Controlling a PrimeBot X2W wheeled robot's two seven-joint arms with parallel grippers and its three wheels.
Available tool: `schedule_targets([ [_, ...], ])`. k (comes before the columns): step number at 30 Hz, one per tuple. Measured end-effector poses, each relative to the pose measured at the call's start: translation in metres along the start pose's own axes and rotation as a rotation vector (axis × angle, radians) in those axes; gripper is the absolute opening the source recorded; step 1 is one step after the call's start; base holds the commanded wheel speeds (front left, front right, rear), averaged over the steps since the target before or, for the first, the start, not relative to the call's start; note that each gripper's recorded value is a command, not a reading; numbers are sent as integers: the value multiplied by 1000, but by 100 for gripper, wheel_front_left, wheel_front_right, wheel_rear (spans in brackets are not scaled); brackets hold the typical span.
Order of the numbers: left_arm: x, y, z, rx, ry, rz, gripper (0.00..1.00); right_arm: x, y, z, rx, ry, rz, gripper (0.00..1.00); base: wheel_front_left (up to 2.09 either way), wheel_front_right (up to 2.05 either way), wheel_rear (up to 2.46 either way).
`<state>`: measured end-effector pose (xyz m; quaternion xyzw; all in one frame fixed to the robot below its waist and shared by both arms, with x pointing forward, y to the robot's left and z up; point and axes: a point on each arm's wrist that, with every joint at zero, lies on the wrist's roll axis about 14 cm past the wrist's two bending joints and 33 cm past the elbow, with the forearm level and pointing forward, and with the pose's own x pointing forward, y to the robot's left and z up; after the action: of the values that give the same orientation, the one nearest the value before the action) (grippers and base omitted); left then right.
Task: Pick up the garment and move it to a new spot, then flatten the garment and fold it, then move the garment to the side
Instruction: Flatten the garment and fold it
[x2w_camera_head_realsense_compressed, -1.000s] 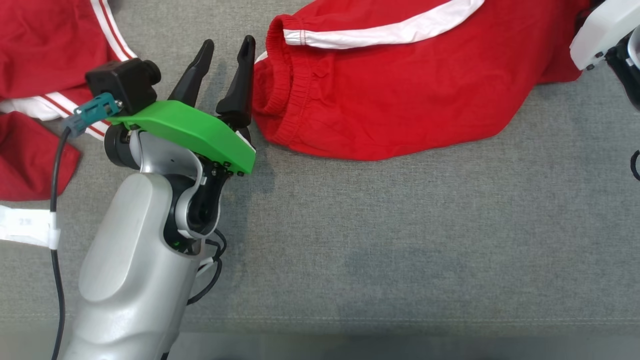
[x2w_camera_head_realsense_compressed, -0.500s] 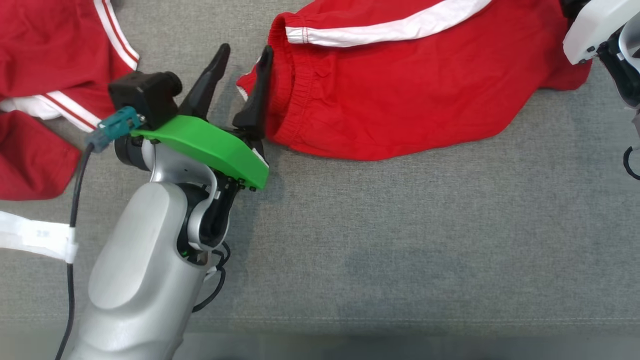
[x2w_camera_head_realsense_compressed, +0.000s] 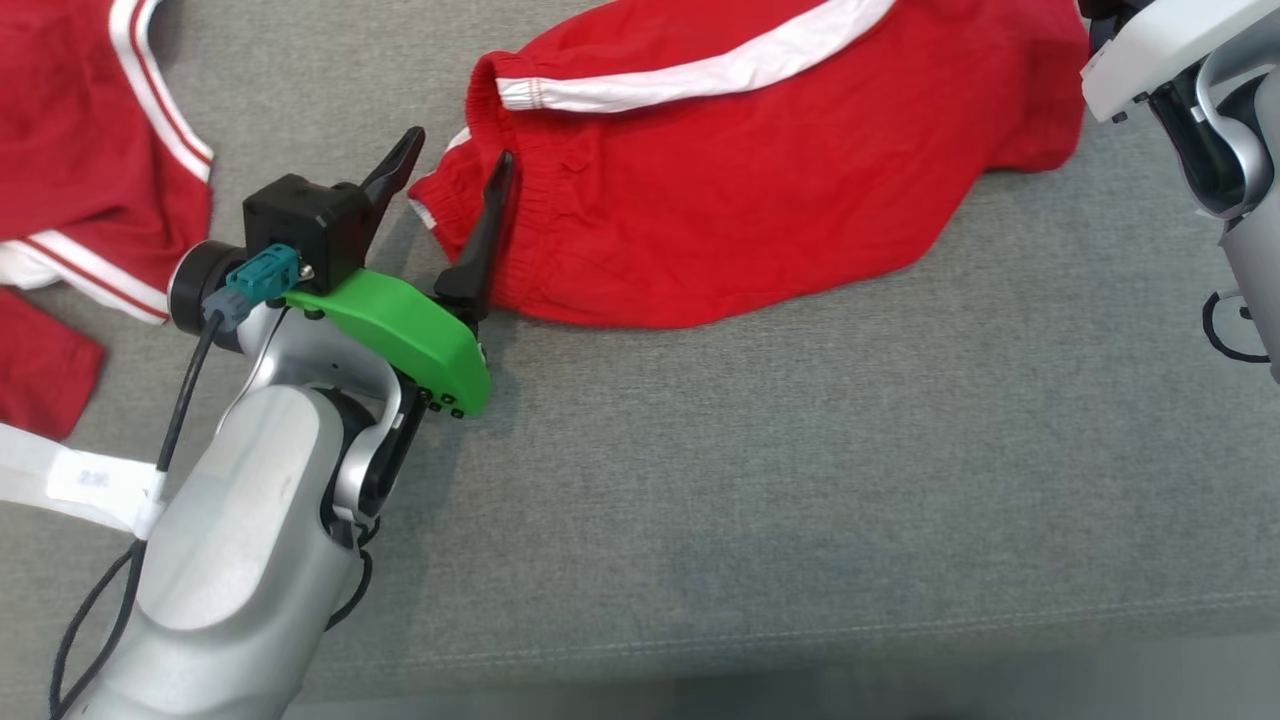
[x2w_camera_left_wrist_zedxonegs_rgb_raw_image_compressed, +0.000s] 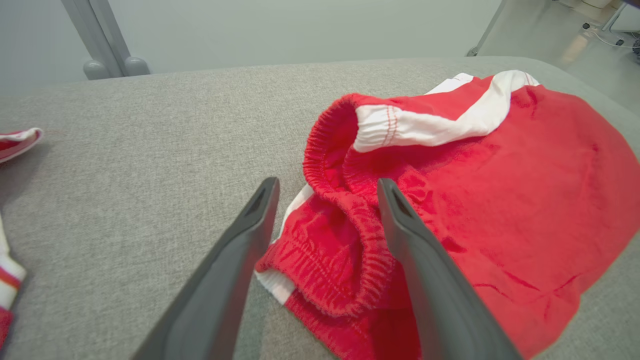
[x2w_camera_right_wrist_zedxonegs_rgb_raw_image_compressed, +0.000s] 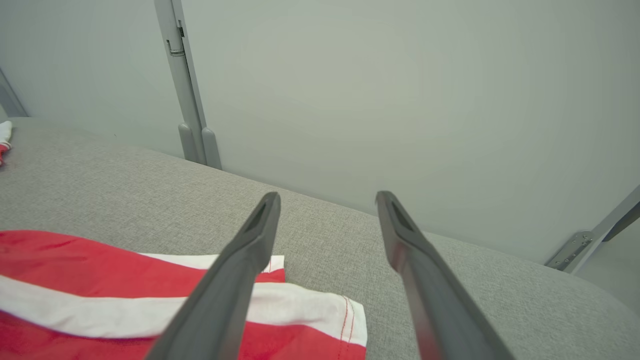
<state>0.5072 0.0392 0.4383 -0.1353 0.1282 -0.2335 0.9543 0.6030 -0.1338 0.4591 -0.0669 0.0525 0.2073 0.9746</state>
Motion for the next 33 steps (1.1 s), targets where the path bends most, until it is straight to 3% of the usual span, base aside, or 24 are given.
schedule_targets([
  [5, 8, -10, -4, 54, 6, -36, 100, -11, -4, 10, 1, -45, -12, 100, 0, 0, 0],
  [11, 19, -27, -4, 61, -11, -87, 100, -34, -13, -4, 20, -13, -49, 100, 0, 0, 0],
  [23, 32, -38, 7, 227, -58, -138, 99, -64, -35, -8, 30, 6, -120, 100, 0, 0, 0],
  [24, 32, -39, 7, 231, -55, -140, 81, -65, -35, -9, 33, 6, -121, 100, 0, 0, 0],
  [25, 32, -40, 6, 235, -51, -145, 48, -66, -34, -9, 35, 7, -122, 100, 0, 0, 0],
  [26, 32, -42, 4, 240, -46, -149, 35, -67, -34, -10, 36, 9, -122, 100, 0, 0, 0],
  [27, 32, -43, 3, 247, -43, -153, 10, -68, -34, -11, 40, 10, -123, 100, 0, 0, 0],
  [28, 31, -44, 3, 250, -42, -155, 0, -68, -34, -11, 43, 10, -125, 100, 0, 0, 0],
  [33, 30, -48, 9, 250, -68, -162, 0, -69, -34, -5, 44, -8, -127, 100, 0, 0, 0],
])
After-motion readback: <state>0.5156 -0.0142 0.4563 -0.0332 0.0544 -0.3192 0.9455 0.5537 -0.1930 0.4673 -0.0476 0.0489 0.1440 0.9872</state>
